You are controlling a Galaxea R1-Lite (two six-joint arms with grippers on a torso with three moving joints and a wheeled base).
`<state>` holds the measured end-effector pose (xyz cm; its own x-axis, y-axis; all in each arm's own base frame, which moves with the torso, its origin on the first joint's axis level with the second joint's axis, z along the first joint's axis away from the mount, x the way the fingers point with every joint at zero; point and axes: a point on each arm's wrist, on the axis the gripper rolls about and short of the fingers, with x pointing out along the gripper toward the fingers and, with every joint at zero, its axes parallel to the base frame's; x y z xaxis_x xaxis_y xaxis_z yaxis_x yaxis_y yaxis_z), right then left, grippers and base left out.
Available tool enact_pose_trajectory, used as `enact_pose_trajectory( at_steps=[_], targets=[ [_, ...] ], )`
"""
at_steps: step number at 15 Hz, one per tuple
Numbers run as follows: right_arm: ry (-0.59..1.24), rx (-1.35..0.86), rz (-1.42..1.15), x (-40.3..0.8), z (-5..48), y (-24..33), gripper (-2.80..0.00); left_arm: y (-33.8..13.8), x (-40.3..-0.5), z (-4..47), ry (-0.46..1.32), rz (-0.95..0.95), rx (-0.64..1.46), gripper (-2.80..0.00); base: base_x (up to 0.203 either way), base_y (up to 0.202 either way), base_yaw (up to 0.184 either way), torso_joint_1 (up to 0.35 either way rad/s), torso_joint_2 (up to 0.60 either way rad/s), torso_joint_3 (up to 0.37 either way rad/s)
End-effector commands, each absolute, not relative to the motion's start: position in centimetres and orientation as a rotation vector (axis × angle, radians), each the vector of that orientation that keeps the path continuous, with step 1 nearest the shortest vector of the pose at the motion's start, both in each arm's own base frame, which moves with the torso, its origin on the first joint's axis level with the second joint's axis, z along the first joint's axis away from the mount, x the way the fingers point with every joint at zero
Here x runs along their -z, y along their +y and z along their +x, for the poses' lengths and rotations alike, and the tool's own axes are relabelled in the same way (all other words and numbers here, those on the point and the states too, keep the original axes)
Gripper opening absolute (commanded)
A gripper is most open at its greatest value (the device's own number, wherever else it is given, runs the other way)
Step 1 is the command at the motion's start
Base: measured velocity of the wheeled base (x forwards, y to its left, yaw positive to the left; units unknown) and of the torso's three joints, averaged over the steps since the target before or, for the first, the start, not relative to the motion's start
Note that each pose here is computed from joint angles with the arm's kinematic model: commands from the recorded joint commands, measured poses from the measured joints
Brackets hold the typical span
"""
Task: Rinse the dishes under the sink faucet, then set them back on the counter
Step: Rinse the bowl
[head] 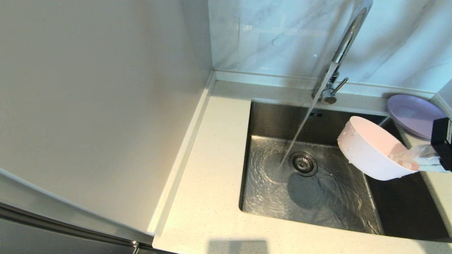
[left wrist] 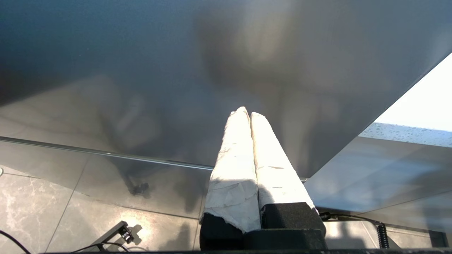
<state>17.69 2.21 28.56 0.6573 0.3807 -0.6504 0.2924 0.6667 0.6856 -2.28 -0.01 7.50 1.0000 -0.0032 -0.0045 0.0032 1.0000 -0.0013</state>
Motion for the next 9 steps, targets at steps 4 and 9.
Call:
enact_pose_trajectory(
  at_steps=[4,9],
  targets=[
    [1.282,-0.111,1.341,-27.2,22.6,3.4,-2.80,0.0,-7.5,-2.3,0.005,-0.002,0.003,-2.80,0.000,0.000,0.000,0.000,0.00,0.000],
    [1.363,0.178,1.321,-25.6,26.4,3.3,-2.80,0.0,-7.5,-2.3,0.005,-0.002,0.003,-2.80,0.000,0.000,0.000,0.000,0.00,0.000]
  ],
)
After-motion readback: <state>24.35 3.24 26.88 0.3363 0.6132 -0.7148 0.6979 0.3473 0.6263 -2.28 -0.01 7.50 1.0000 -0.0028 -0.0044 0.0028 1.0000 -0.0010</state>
